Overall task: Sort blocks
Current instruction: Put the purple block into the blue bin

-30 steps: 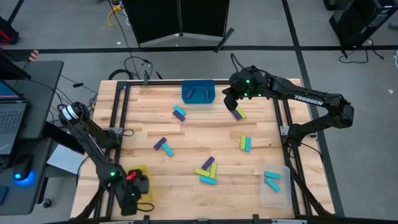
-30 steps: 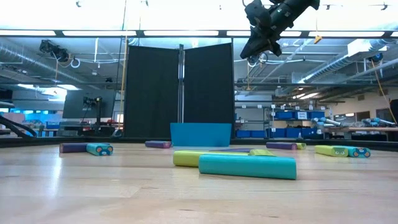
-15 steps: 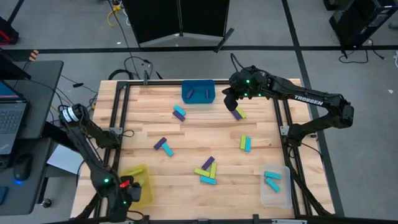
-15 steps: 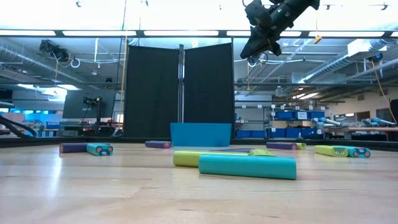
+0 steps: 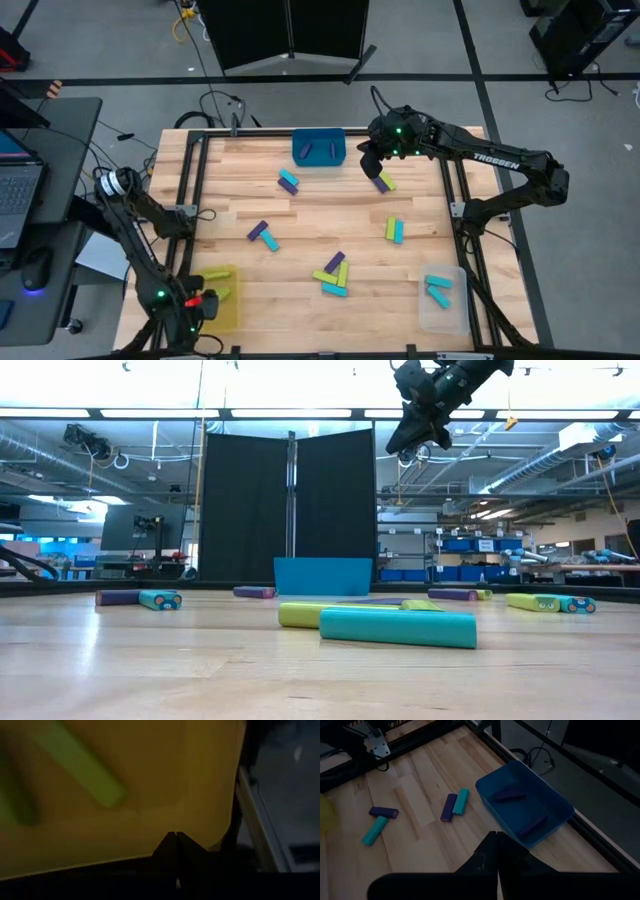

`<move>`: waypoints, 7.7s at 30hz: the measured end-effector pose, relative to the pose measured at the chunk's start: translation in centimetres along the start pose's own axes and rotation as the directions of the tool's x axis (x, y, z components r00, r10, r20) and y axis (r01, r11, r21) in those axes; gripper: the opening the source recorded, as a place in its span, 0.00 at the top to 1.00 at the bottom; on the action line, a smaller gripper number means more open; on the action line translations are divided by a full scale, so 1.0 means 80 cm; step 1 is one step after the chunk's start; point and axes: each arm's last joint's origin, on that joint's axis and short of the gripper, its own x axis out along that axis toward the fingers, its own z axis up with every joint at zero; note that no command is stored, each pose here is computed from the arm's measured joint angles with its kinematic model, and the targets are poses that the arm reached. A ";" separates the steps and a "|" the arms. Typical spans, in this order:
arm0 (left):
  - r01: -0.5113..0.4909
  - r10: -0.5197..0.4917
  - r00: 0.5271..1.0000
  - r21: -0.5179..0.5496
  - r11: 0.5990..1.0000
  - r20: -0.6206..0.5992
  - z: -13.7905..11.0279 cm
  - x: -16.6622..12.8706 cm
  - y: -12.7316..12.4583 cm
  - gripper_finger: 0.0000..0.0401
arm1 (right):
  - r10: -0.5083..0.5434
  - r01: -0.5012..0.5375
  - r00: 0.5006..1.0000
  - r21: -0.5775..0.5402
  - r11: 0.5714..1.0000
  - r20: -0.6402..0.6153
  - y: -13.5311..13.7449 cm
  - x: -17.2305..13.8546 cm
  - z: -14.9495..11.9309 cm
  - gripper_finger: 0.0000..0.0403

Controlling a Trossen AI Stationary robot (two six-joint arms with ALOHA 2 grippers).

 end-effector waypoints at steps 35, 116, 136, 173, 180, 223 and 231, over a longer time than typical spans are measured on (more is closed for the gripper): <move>0.022 0.226 0.870 -0.492 0.870 0.438 0.052 -0.015 0.058 0.99 | 0.011 -0.011 1.000 -0.012 1.000 0.021 0.002 0.000 0.002 0.98; 0.230 -0.108 0.319 0.033 0.973 0.942 0.169 -0.080 0.193 0.99 | 0.311 -0.517 0.765 -0.250 0.819 -0.563 0.208 0.079 -0.141 0.76; 0.259 -0.006 0.263 -0.064 0.964 0.965 0.170 -0.080 0.199 0.99 | 0.216 -0.598 0.743 -0.483 0.640 -0.634 0.264 0.149 -0.182 0.47; 0.255 -0.003 0.301 -0.078 0.964 0.954 0.171 -0.078 0.207 0.99 | 0.159 -0.603 0.723 -0.503 0.619 -0.672 0.244 0.193 -0.204 0.72; 0.247 0.047 0.192 -0.095 0.964 0.980 0.174 -0.090 0.207 0.99 | 0.165 -0.469 0.779 -0.388 0.794 -0.604 0.199 0.178 -0.146 0.72; 0.153 0.243 0.091 -0.255 0.955 0.966 0.179 -0.101 0.229 0.99 | -0.207 0.381 0.920 0.629 0.677 -0.333 -0.079 0.304 0.000 0.72; 0.148 0.243 0.090 -0.254 0.956 0.966 0.179 -0.101 0.229 0.99 | -0.214 0.406 0.908 0.627 0.665 -0.361 -0.083 0.301 -0.002 0.72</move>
